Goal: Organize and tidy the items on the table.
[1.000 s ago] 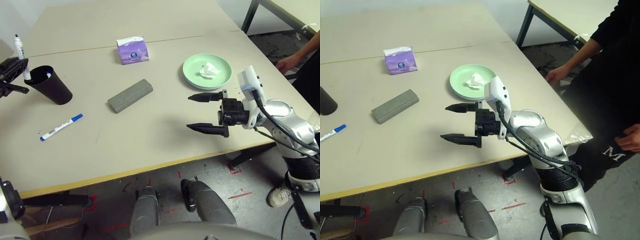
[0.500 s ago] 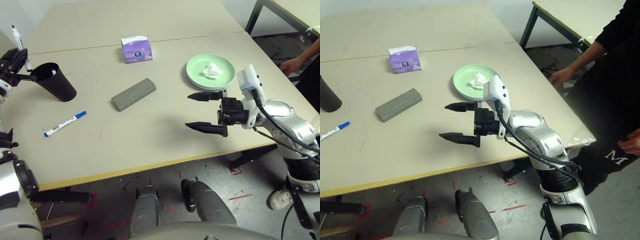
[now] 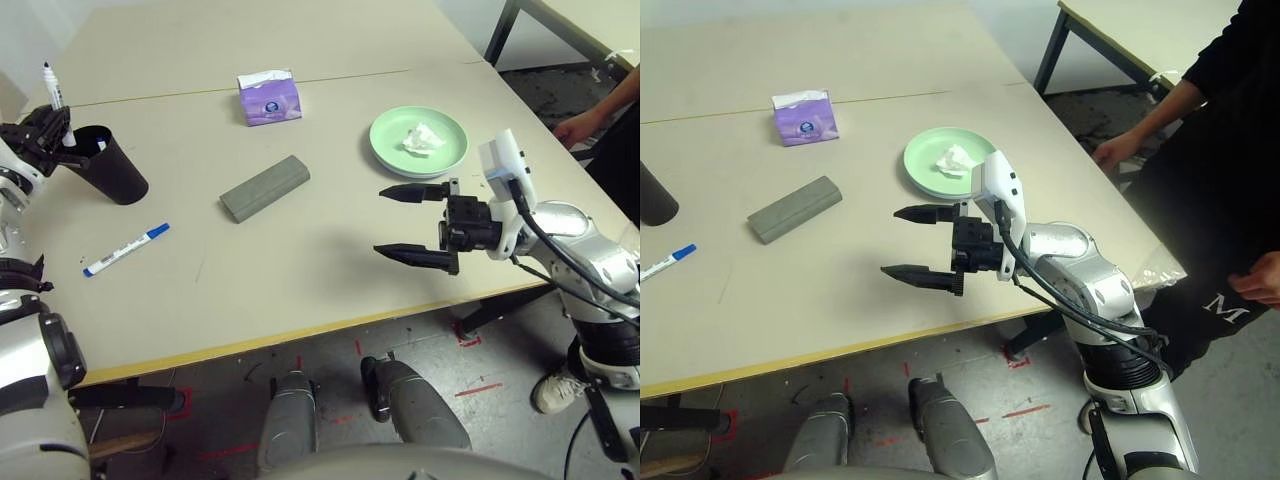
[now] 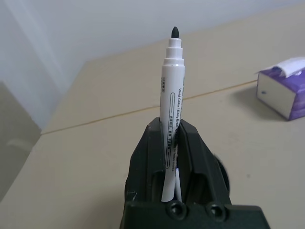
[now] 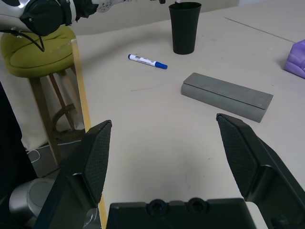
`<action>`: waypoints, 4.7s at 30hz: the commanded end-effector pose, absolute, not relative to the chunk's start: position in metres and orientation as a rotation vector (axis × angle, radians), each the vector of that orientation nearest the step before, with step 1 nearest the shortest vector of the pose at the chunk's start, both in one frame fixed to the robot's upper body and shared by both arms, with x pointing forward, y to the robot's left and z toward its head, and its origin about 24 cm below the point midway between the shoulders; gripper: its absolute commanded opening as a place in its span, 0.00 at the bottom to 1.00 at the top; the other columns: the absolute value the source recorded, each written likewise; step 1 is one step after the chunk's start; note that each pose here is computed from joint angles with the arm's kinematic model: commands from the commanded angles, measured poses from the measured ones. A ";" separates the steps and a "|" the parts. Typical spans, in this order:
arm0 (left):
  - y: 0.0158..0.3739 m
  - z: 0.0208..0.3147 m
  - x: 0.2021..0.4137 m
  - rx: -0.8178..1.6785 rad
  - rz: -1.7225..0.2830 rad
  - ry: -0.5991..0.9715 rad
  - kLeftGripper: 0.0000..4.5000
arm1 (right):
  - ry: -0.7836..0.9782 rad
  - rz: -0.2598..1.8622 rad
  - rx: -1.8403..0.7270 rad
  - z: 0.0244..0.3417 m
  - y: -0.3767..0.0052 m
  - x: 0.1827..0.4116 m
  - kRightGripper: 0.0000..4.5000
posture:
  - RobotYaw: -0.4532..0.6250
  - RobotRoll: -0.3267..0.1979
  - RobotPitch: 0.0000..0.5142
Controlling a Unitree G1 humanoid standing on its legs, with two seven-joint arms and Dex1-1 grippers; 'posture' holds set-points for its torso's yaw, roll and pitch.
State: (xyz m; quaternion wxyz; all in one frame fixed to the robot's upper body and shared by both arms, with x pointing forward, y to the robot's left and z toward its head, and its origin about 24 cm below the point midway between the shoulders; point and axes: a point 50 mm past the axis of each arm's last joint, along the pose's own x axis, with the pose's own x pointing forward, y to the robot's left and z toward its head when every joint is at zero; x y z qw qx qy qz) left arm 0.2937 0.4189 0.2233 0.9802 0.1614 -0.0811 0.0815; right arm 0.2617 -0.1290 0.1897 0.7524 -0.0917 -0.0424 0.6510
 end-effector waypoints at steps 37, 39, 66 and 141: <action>0.392 0.287 0.218 0.394 -0.625 0.077 0.99 | -0.046 1.370 -0.274 0.169 -0.129 0.272 1.00 | 0.34 0.62 0.36; 0.391 0.284 0.212 0.397 -0.653 0.119 0.99 | -0.049 1.345 -0.267 0.168 -0.128 0.274 1.00 | 0.34 0.62 0.36; 0.424 0.250 0.190 0.822 -0.594 0.670 0.99 | -0.067 1.320 -0.218 0.166 -0.124 0.271 1.00 | 0.32 0.62 0.36; 0.437 0.153 0.232 0.805 -0.508 0.850 0.90 | -0.103 1.296 -0.212 0.181 -0.126 0.260 1.00 | 0.24 0.62 0.37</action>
